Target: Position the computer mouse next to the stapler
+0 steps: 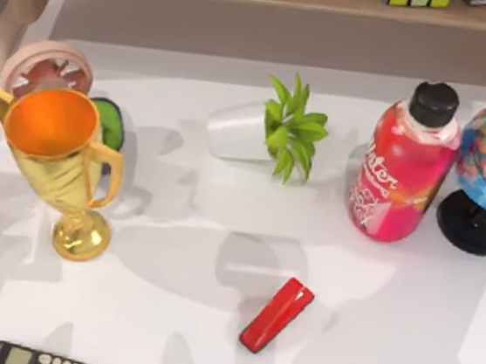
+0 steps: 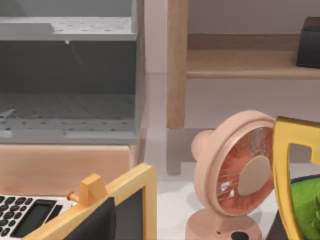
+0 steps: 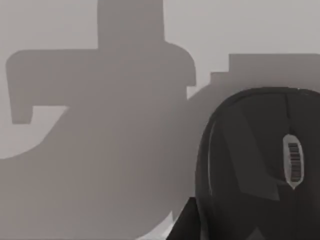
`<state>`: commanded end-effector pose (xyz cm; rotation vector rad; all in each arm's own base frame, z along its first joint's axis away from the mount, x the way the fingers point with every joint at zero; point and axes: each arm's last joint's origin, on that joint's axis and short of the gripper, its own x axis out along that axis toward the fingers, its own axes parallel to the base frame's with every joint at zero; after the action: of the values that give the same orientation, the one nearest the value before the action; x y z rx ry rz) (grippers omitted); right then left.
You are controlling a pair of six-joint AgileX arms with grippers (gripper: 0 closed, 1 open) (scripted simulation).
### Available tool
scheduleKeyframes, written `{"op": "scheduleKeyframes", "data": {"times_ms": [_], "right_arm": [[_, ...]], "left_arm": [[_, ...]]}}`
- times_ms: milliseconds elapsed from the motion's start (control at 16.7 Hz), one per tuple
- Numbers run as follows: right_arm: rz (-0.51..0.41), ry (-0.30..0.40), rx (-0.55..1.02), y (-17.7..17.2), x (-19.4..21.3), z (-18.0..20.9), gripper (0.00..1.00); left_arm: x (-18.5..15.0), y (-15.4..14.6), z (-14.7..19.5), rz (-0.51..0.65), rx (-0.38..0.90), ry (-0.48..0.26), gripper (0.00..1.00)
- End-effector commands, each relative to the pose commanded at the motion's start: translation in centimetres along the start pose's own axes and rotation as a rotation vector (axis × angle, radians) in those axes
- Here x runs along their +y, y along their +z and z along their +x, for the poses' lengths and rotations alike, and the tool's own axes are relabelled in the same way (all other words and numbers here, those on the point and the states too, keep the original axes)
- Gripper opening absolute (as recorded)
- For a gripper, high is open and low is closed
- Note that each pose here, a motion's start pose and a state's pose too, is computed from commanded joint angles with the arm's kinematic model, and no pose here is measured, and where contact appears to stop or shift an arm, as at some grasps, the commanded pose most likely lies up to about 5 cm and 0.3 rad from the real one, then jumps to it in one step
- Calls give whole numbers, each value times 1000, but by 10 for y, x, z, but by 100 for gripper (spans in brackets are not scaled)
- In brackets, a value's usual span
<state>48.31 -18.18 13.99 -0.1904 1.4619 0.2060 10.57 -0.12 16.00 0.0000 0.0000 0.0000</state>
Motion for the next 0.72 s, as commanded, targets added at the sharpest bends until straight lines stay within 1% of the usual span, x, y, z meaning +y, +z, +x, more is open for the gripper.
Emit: {"op": "scheduleKeyframes", "data": {"times_ms": [180,300,480,600,720], "right_arm": [[1,0,-1,0,0,0,0],[17,-10,-16,-1,0,-11,0],[86,-47,-86,-4,7,-56,0],[140,-72,-166,-5,24,-98,0],[189,-83,-263,-6,51,-142,0]], "left_arm": [[0,0,0,0,0,0,100],[0,0,0,0,0,0,100],[0,0,0,0,0,0,100],[0,0,0,0,0,0,100],[0,0,0,0,0,0,100]]}}
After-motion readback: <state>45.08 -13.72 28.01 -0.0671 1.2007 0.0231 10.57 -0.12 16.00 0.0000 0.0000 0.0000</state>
